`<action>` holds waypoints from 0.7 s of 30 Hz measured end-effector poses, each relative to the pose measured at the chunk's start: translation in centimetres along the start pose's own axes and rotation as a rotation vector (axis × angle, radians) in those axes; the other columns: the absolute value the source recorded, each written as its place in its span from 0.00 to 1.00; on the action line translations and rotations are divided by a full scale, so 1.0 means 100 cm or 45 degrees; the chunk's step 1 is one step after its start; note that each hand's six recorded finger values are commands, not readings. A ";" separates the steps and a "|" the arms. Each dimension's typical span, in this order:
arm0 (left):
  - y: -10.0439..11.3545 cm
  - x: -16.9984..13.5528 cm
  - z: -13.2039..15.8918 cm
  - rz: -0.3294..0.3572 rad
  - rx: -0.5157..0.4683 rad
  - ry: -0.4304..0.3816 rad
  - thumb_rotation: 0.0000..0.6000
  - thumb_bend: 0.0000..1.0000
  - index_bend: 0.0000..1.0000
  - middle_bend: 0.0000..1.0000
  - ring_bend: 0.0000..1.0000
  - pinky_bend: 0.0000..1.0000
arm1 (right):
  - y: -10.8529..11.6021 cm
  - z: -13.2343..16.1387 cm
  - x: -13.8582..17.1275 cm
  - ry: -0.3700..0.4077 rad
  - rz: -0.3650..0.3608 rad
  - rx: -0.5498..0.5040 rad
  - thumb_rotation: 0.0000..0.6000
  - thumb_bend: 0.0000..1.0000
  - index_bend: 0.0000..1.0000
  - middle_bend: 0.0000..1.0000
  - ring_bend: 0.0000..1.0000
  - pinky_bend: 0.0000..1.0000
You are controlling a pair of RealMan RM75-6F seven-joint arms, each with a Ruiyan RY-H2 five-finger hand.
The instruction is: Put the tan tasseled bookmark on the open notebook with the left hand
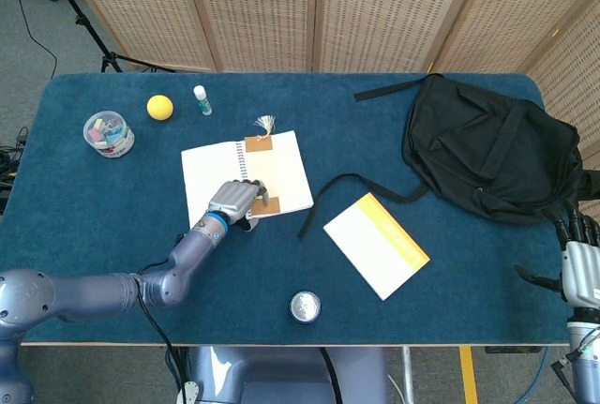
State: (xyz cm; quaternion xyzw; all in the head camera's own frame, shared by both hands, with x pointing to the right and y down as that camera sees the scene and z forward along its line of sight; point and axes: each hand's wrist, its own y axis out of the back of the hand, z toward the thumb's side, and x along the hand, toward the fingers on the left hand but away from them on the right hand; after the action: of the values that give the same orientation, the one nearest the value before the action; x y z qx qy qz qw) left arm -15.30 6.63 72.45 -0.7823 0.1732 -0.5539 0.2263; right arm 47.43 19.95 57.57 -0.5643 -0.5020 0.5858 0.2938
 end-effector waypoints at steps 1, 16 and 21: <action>0.000 0.000 0.000 0.000 -0.007 0.006 1.00 0.38 0.36 0.22 0.19 0.22 | 0.000 0.000 0.000 0.001 0.000 -0.001 1.00 0.02 0.15 0.00 0.00 0.03; 0.001 0.001 0.015 0.006 -0.053 0.049 1.00 0.39 0.36 0.22 0.19 0.22 | 0.001 0.001 0.001 0.004 0.001 -0.011 1.00 0.03 0.15 0.00 0.00 0.03; 0.000 0.002 0.018 0.003 -0.098 0.071 1.00 0.39 0.36 0.22 0.19 0.22 | 0.002 0.001 0.001 0.006 0.001 -0.013 1.00 0.02 0.15 0.00 0.00 0.03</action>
State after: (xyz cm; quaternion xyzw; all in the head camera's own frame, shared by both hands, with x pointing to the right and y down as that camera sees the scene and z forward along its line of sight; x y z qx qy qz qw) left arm -13.53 6.83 72.05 -0.7745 0.2015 -0.5682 0.1918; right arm 47.38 19.95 57.33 -0.5674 -0.5041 0.5821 0.2916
